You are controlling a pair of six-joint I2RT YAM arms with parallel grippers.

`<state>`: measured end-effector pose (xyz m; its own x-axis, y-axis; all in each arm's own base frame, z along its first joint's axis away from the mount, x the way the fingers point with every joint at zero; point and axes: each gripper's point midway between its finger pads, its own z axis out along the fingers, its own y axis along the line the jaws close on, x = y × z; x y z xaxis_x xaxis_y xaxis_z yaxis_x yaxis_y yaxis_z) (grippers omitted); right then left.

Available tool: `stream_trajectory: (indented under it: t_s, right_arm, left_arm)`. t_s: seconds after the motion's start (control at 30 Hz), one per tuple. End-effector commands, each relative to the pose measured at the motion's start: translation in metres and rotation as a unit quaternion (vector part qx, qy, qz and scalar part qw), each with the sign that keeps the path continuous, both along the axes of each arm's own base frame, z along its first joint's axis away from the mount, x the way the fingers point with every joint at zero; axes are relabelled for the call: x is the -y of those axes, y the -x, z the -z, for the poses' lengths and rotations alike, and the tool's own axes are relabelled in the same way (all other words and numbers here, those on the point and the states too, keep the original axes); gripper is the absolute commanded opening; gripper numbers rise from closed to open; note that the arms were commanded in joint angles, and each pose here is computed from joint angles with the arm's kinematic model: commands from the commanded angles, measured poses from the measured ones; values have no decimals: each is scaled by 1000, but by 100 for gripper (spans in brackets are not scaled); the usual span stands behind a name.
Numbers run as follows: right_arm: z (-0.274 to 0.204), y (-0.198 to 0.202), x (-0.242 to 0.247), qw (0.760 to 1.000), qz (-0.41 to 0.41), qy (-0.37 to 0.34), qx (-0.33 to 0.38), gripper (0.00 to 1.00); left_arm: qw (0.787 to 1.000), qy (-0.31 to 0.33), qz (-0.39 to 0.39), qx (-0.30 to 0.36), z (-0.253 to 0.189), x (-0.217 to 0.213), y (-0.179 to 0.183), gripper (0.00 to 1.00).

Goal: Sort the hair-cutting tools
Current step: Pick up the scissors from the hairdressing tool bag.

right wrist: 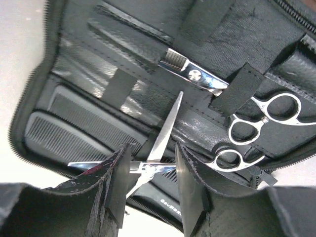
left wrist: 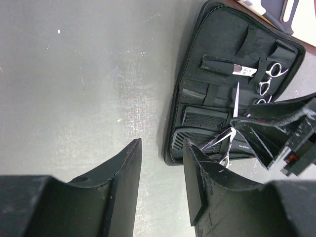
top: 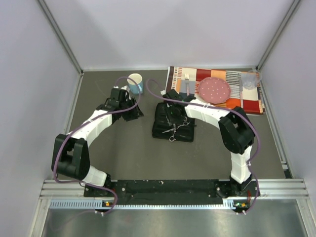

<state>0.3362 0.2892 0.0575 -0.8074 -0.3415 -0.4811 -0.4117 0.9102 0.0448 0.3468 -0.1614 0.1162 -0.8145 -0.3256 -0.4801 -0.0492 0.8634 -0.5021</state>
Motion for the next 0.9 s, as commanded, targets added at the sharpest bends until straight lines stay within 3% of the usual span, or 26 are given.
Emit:
stream_trajectory:
  t_s: [0.0,0.27,0.37,0.4,0.5,0.87]
  right_arm:
    - [4,-14,7,999,47,3,-7,41]
    - [21,-13,1,998,48,1,-34,36]
    - [26,-14,0,998,52,-1,-41,24]
    - [26,-14,-2,998,54,-3,-42,15]
    - [27,-14,0,997,60,0,-44,0]
    - [-12,-19,-3,997,65,-30,-14,0]
  left_arm:
    - [1000,8,15,20,-11,0,-3,43]
    - [1000,11,14,19,-11,-4,-5,43]
    - [1000,9,12,20,-11,-6,-5,42]
    - [1000,9,13,19,-10,-6,-5,42]
    - [1000,9,13,18,-10,-7,-4,42]
    - [999,18,19,20,-14,-5,0,41]
